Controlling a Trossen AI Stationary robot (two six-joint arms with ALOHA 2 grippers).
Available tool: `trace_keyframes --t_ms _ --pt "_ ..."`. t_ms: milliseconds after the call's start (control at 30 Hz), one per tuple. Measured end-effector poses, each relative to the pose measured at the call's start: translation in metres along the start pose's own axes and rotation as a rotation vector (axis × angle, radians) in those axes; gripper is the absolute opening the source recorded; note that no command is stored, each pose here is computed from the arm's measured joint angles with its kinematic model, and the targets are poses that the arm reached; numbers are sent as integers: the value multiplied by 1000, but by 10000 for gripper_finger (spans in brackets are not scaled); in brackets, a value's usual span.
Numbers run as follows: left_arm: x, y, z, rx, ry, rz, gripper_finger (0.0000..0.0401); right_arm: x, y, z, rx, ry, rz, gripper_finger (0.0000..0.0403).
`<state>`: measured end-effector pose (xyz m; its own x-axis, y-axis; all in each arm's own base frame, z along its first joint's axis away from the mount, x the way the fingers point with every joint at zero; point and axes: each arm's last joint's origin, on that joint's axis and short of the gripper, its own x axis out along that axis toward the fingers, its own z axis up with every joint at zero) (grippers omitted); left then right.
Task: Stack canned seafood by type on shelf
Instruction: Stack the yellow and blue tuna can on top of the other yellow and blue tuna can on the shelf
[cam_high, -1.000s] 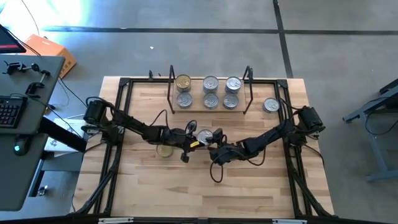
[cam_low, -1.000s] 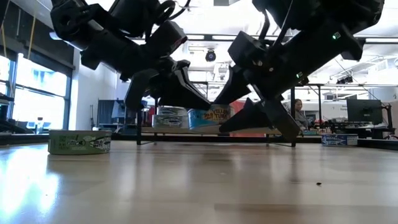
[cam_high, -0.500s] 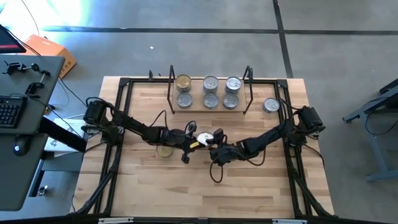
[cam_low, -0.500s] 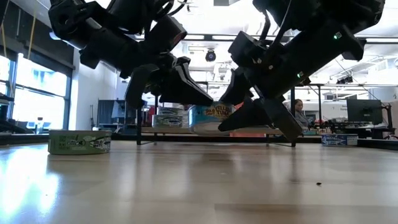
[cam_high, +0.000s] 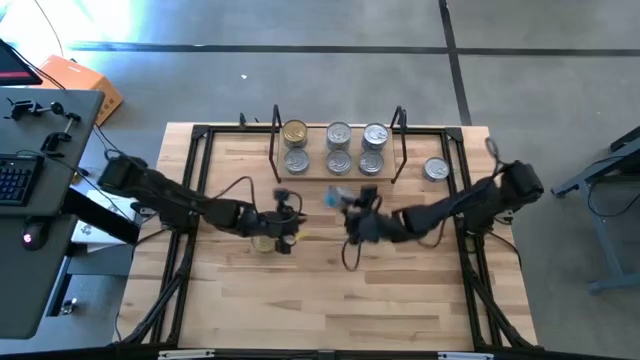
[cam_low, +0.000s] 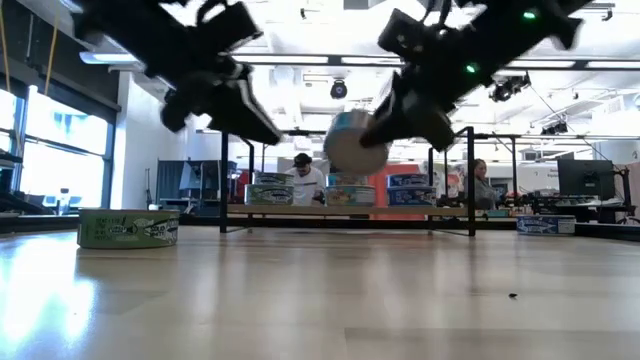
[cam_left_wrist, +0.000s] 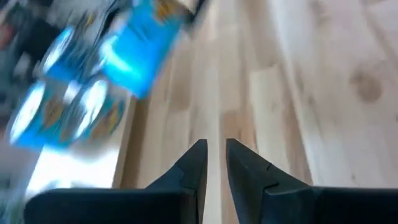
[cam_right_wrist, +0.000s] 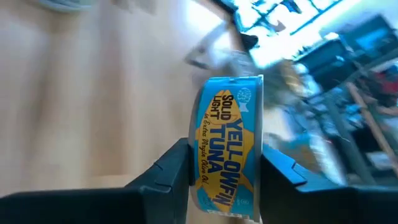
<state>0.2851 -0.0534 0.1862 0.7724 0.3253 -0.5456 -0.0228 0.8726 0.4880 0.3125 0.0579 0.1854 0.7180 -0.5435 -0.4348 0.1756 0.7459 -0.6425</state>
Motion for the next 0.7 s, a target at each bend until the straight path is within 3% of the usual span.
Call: trace_keyframes --t_ms 133,233,367,567,700 --pt "-22 6 -12 -146 128 60 49 18 -41 -4 -7 30 -89 117" --pt "-39 6 -21 -216 211 127 43 38 -60 -13 -82 40 -75 117" --pt "-60 -1 -31 -221 268 216 34 62 -74 -30 -174 107 -80 117" --pt "-78 -12 -34 -213 225 292 24 85 -83 -49 -203 162 -88 117" --pt "-81 -16 -31 -212 193 291 23 89 -84 -51 -212 181 -112 159"
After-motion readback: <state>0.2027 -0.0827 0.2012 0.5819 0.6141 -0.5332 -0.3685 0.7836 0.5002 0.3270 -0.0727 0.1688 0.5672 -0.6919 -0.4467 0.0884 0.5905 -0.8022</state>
